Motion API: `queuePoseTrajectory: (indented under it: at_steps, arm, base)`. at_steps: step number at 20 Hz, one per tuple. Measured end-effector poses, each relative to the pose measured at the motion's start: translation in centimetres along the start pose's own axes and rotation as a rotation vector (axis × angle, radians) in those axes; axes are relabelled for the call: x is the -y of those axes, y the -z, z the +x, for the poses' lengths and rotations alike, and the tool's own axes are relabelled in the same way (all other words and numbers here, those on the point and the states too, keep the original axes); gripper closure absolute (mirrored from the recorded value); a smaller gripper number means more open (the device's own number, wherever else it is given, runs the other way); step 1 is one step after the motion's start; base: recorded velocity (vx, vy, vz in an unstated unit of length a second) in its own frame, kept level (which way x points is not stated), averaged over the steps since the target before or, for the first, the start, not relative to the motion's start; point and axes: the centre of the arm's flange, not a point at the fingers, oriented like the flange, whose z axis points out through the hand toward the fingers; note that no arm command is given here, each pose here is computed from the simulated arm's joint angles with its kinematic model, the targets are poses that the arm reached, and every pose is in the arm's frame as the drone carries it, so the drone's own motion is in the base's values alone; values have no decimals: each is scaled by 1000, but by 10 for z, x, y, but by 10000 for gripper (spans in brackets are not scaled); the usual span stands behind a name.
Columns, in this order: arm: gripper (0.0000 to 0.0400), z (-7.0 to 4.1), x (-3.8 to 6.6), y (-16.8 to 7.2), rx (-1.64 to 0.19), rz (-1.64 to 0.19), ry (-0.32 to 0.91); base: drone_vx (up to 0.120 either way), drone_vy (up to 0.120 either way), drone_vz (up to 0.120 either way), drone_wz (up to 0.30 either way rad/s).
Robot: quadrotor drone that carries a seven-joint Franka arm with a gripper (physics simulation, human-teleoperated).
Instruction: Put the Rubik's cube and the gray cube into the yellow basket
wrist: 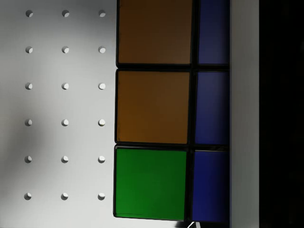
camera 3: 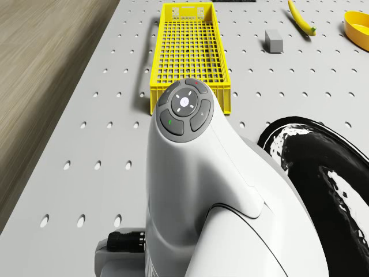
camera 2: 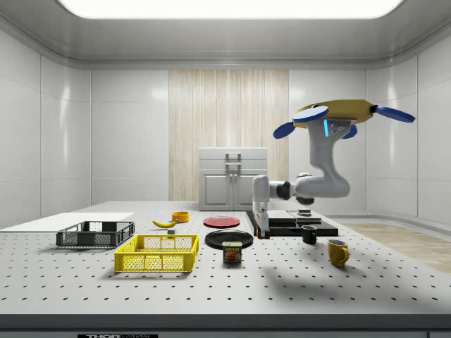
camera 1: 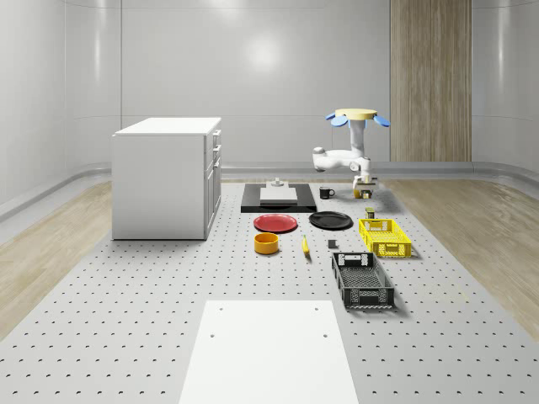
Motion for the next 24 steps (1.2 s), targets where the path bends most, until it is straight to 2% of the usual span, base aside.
queuePoseTrajectory:
  at_steps: [24]
  arm:
    - [79,0,0,0,0,0,0]
  base:
    - [120,0,0,0]
